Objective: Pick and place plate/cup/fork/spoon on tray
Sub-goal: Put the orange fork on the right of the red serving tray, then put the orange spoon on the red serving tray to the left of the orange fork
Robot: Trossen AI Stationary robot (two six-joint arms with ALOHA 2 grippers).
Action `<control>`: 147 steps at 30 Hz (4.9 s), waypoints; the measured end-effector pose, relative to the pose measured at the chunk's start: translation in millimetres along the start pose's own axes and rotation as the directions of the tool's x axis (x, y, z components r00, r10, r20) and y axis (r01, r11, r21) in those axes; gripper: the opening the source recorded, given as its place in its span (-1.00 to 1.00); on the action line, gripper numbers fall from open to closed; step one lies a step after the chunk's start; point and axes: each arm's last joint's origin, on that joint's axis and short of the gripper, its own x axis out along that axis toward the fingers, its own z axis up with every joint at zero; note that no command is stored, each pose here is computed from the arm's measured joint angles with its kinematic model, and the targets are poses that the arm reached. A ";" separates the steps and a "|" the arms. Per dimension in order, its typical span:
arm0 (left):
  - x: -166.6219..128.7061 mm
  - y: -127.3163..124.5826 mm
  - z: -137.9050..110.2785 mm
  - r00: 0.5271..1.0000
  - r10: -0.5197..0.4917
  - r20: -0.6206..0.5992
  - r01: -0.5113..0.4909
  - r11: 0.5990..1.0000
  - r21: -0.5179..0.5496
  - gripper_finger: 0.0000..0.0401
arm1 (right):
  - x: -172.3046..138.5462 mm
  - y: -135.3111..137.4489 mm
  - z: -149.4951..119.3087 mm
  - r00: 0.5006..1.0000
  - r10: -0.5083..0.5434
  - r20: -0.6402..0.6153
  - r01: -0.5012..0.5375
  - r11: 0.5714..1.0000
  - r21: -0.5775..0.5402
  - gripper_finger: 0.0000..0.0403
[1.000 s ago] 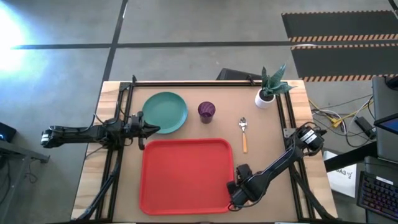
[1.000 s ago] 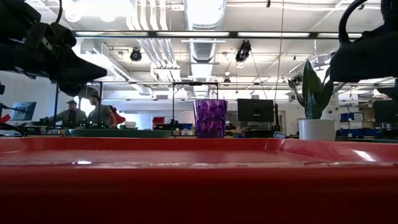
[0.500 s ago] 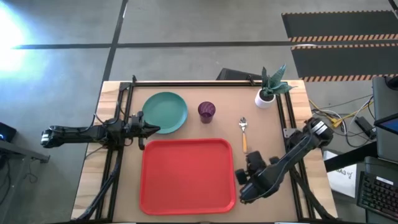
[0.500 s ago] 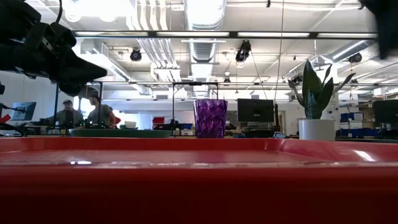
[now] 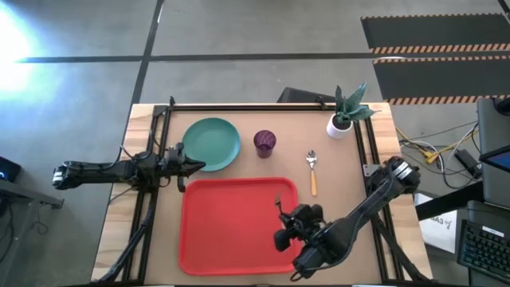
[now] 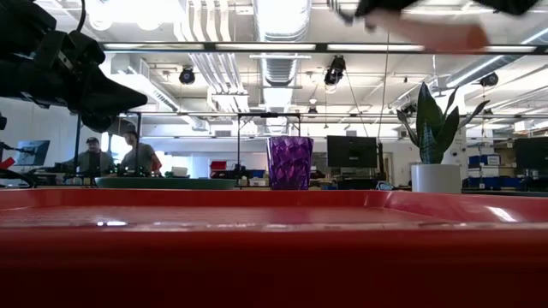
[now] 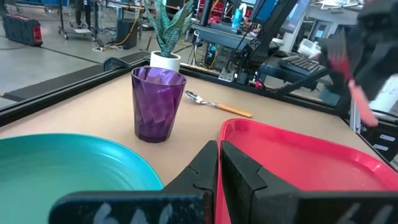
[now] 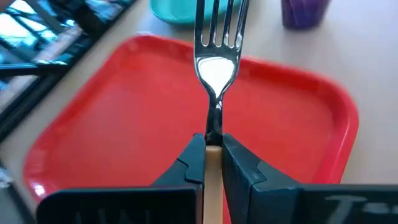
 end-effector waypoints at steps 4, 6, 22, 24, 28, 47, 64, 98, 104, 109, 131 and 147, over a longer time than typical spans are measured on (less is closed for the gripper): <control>0.1 0.0 -0.1 1.000 0.000 -0.001 0.000 1.000 0.000 -1.00 | 17.5 -0.1 -21.9 0.997 -0.055 -0.050 0.059 0.994 0.093 -0.92; 0.0 0.0 0.0 1.000 0.000 0.000 0.000 1.000 0.000 -1.00 | 26.7 -0.9 -33.1 0.994 -0.085 -0.068 0.093 0.987 0.128 -0.92; 0.0 0.0 0.0 1.000 0.000 0.000 0.000 1.000 0.000 -1.00 | 75.8 -5.1 -56.6 0.938 -0.239 -0.252 0.281 0.948 0.148 -0.92; 0.0 0.0 0.0 1.000 0.000 0.000 0.000 1.000 0.000 -1.00 | 78.4 -5.1 -54.0 0.937 -0.243 -0.251 0.282 0.950 0.133 -0.92; 0.0 0.0 0.0 1.000 0.000 0.000 0.000 1.000 0.000 -1.00 | 84.1 -5.1 -49.5 0.928 -0.255 -0.272 0.292 0.951 0.105 -0.92; 0.0 0.0 0.0 1.000 0.000 0.000 0.000 1.000 0.000 -1.00 | 97.5 -14.0 -48.4 0.908 -0.291 -0.300 0.326 0.943 0.071 -0.92; 0.0 0.0 0.0 1.000 0.000 0.000 0.000 1.000 0.000 -1.00 | 110.0 -24.3 -52.1 0.908 -0.300 -0.292 0.347 0.929 0.125 -0.87; 0.3 0.0 -0.4 1.000 0.001 -0.004 -0.001 1.000 0.000 -1.00 | 35.6 -44.9 83.8 0.886 -0.398 -0.237 0.371 0.916 -0.153 -0.31; 0.3 0.0 -0.4 1.000 0.001 -0.004 -0.001 1.000 0.000 -1.00 | 42.4 -52.8 81.7 0.852 -0.435 -0.292 0.381 0.897 -0.224 -0.24; 0.3 0.0 -0.5 1.000 0.001 -0.006 -0.001 1.000 0.000 -1.00 | 58.2 -69.8 76.4 0.785 -0.513 -0.348 0.451 0.858 -0.247 -0.09; 0.3 0.0 -0.4 1.000 0.001 -0.004 -0.001 1.000 0.000 -1.00 | 107.0 -176.2 103.9 0.760 -0.401 -0.511 0.458 0.889 -0.017 -0.01; 0.3 0.0 -0.4 1.000 0.001 -0.004 -0.001 1.000 0.000 -1.00 | 131.1 -200.0 76.9 0.764 -0.337 -0.550 0.422 0.906 0.031 -0.01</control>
